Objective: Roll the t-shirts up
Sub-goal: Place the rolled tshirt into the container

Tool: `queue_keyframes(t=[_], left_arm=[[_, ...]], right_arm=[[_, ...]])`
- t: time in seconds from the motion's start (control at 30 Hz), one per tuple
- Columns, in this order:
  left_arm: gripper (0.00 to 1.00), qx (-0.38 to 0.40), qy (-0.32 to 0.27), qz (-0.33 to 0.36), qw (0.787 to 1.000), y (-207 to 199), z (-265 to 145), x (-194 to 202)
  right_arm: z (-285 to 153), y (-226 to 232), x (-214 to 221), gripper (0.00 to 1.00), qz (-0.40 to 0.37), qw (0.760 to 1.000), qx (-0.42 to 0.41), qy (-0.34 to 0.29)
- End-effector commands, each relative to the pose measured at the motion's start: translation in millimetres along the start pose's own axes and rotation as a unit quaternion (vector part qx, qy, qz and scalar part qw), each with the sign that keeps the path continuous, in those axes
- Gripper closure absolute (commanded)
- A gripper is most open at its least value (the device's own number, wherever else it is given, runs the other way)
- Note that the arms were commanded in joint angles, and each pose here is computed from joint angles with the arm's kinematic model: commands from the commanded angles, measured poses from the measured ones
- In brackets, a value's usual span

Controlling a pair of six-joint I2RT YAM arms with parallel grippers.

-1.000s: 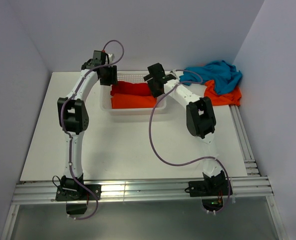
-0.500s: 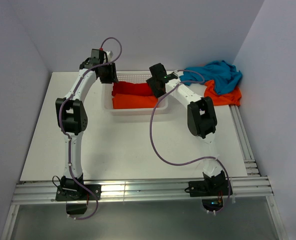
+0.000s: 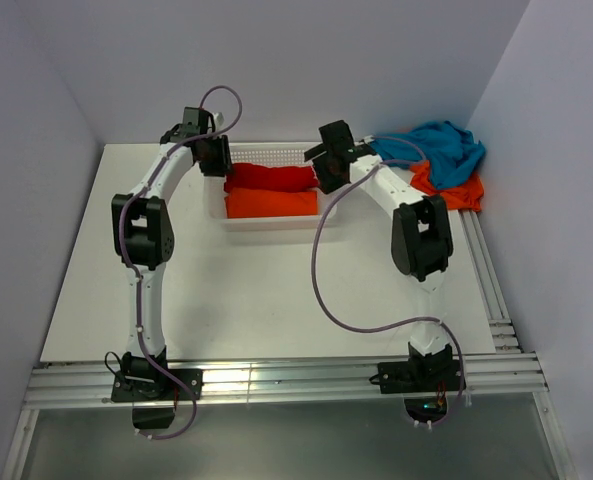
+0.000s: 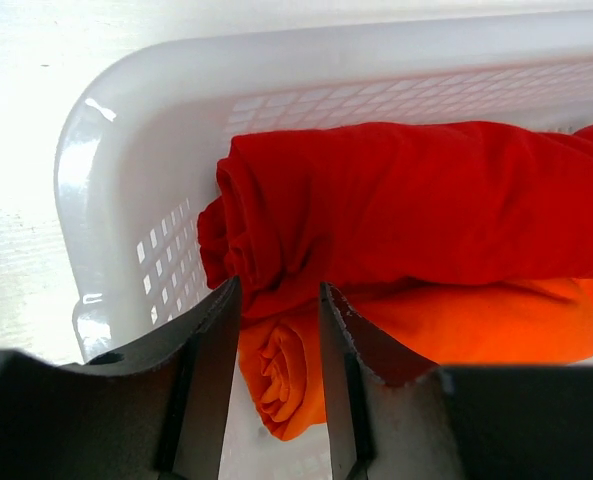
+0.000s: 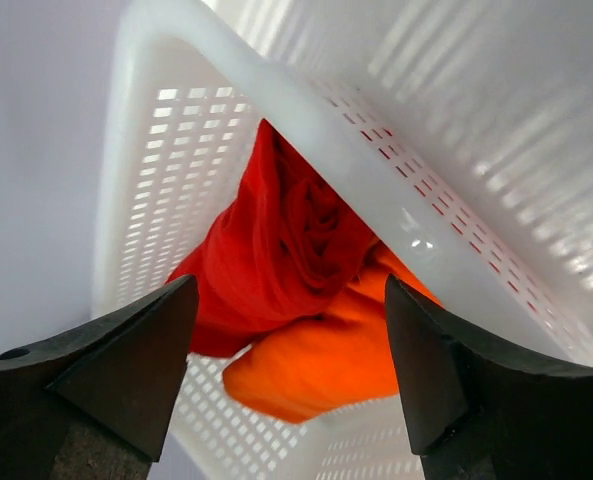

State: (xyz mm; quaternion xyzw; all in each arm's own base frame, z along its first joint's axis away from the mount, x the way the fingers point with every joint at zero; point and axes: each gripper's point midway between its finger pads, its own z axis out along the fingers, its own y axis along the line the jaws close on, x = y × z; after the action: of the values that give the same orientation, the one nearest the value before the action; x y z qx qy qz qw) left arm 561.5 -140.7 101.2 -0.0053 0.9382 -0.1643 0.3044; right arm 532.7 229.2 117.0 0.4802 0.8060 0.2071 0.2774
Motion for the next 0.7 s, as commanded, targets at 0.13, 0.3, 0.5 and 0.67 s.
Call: queue_keyframes(t=[0.13, 0.3, 0.5, 0.67], left_arm=[[0.58, -0.014, -0.021, -0.004, 1.0, 23, -10, -16], [0.57, 0.026, -0.059, -0.011, 0.998, -1, -35, -40], [0.61, 0.061, -0.078, -0.017, 0.995, -23, -63, -55], [0.69, 0.08, -0.08, -0.026, 0.993, -38, -62, -54]], right_arm=[[-32, -26, -56, 0.18, 0.002, 0.999, -0.029, 0.016], [-38, -12, -61, 0.42, -0.034, 0.998, -0.05, 0.015], [-44, 20, -42, 0.86, -0.053, 0.995, -0.077, 0.025], [-46, 39, -17, 1.0, -0.072, 0.993, -0.087, 0.033]])
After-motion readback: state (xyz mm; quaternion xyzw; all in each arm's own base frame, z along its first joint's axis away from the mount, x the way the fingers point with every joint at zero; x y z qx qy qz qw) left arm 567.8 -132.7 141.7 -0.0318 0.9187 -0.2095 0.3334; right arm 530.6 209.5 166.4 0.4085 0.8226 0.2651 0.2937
